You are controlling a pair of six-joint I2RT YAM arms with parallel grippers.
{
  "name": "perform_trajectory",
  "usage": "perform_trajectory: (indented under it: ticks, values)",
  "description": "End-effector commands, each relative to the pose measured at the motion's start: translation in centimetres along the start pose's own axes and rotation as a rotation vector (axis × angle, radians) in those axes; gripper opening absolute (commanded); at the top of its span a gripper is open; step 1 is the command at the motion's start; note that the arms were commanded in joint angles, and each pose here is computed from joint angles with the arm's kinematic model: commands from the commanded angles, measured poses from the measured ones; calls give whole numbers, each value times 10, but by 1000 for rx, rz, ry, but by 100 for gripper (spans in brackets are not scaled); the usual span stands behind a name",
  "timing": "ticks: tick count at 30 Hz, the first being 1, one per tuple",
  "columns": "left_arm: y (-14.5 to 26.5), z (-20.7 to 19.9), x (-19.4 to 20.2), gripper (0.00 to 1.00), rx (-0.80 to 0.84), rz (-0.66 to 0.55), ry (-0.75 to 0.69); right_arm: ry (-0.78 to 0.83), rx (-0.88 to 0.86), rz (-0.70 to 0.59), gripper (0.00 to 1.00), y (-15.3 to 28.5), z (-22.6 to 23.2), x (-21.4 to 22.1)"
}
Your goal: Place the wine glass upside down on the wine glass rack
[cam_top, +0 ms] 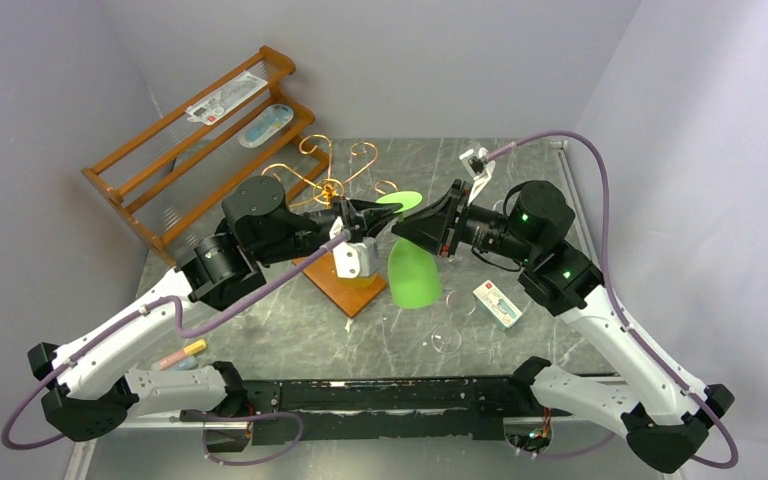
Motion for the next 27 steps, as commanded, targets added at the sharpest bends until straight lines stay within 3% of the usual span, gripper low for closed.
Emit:
perform_trajectory:
  ticks: [1, 3, 9, 11, 16, 21, 27]
  values:
    - [6, 21, -19, 7, -92, -68, -25, 5, 20, 21, 0, -4, -9, 8]
    - [8, 21, -18, 16, -106, -67, -16, 17, 46, -15, 0, -1, -12, 2]
    - [13, 26, -12, 66, -178, -46, 43, 58, 168, -146, 0, 12, -23, -23]
    - [17, 32, -3, 75, -235, 1, 91, 91, 248, -184, 0, 17, -34, -32]
    - [36, 50, 2, 81, -398, 43, 255, 194, 416, -220, 0, 25, -59, -50]
    - [58, 67, 4, 80, -544, 83, 448, 294, 553, -201, 0, 21, -91, -57]
    - [80, 70, 25, 77, -647, 227, 541, 371, 543, -160, 0, -1, -125, -59]
Point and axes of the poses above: each gripper's point midway between its finger pads, its own y axis back along the fingers, its own z axis along the line the jaws close on, x = y × z, the point moved 1 cm from there along y, back along the fingers, and after that the axes turned 4 degrees about -y, right-handed, at the moved point
